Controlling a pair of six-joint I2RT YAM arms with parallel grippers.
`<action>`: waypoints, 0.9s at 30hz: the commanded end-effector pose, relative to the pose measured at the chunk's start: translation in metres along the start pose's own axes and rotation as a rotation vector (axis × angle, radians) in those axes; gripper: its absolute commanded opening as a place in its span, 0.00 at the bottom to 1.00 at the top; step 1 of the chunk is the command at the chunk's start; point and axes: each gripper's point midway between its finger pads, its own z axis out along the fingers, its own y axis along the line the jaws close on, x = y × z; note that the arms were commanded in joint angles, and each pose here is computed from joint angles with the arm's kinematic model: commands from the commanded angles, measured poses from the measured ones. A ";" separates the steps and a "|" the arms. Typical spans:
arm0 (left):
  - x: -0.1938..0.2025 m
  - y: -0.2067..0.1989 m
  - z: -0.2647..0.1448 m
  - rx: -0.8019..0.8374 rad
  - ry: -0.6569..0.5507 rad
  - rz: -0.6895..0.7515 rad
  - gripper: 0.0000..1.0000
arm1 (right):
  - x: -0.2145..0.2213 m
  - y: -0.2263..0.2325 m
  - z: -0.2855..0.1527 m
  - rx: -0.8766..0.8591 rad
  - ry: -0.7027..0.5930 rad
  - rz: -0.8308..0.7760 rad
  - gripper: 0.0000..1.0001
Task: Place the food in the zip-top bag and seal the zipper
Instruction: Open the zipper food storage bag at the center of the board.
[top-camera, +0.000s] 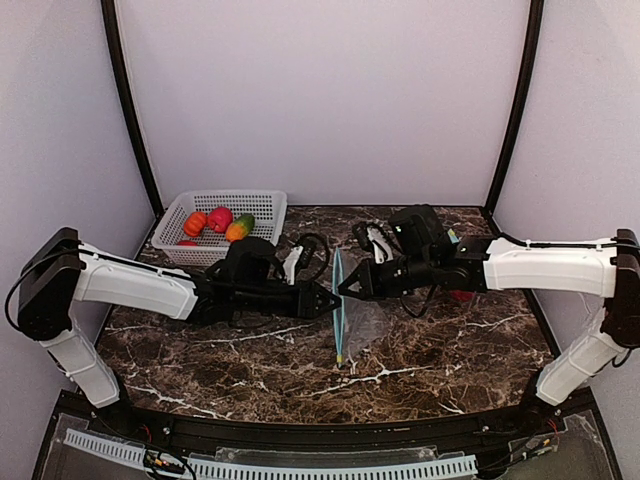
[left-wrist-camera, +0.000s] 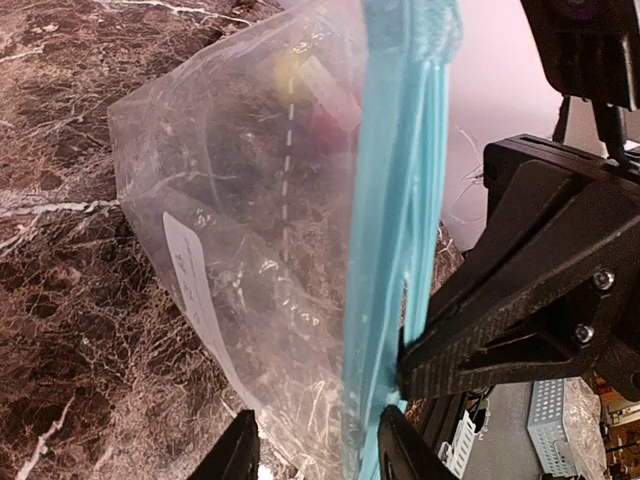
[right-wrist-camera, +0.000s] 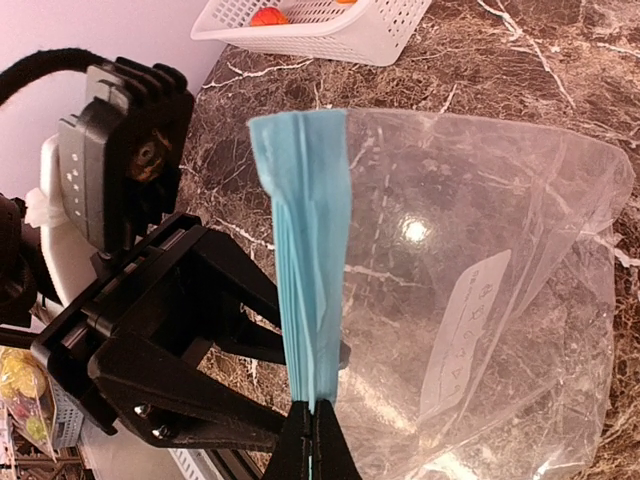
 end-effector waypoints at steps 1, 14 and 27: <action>0.002 0.004 0.002 -0.050 0.018 0.020 0.38 | -0.012 0.013 0.000 -0.028 -0.034 -0.014 0.00; -0.006 0.015 0.006 -0.168 -0.025 0.055 0.16 | -0.013 0.008 0.003 0.037 -0.044 -0.028 0.00; -0.027 0.064 -0.041 -0.549 -0.099 0.147 0.01 | -0.024 0.016 -0.027 0.102 -0.093 -0.080 0.00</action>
